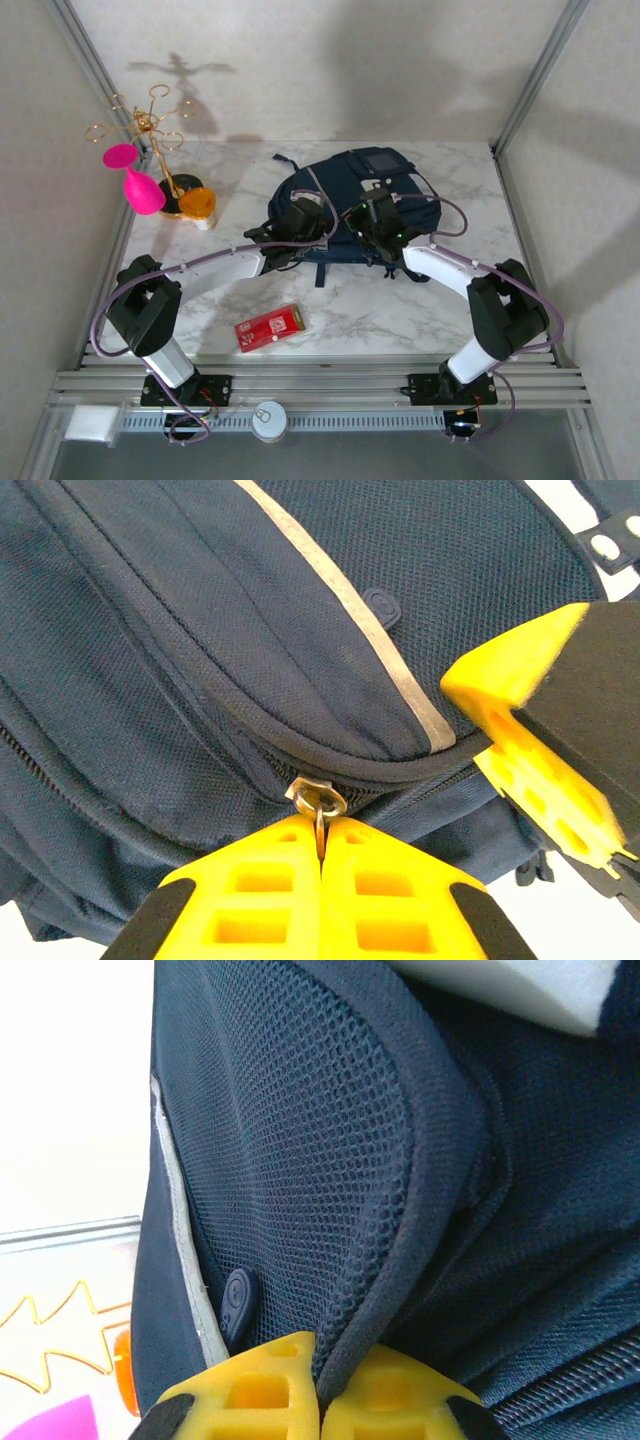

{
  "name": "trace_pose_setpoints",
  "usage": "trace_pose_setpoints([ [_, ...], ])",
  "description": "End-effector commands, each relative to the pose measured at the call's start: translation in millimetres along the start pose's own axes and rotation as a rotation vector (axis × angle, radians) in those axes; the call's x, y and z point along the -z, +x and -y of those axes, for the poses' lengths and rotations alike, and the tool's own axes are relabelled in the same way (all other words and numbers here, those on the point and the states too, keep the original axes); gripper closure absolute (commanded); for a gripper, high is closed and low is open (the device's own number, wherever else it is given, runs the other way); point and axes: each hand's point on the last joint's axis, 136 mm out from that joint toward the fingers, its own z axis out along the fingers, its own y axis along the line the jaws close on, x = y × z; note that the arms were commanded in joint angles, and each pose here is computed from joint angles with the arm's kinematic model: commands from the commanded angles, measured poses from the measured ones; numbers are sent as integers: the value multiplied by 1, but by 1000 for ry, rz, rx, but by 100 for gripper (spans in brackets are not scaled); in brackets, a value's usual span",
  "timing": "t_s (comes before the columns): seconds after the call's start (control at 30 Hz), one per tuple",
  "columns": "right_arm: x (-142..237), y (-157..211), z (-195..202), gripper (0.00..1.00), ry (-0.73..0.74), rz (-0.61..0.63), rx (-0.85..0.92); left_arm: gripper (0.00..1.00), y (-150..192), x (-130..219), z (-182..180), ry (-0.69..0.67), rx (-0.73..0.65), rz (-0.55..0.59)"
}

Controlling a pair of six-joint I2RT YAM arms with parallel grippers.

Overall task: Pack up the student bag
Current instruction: Unzip the student bag at the center of the table.

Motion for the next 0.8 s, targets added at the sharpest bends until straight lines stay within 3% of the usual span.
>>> trace_pose_setpoints([
  [0.0, -8, 8, -42, 100, -136, -32, 145, 100, 2, 16, 7, 35, -5, 2],
  [0.1, 1, 30, -53, 100, -207, -142, 257, 100, 14, 25, 0, 18, 22, -14],
  [0.2, 24, 31, -46, 100, -194, -168, 429, 100, 35, 39, -18, -35, 33, -36],
  [0.3, 48, 6, -32, 100, -204, -204, 537, 100, 56, 47, -41, -83, 35, -72],
  [0.43, 64, -40, -5, 100, -217, -273, 517, 100, 66, 47, -66, -139, 30, -101],
  [0.67, 57, -78, 2, 100, -131, -218, 522, 100, 50, 34, -53, -87, 9, -97],
  [0.77, 58, -70, 11, 76, -99, -208, 424, 100, 47, 32, -40, -34, 26, -86],
])
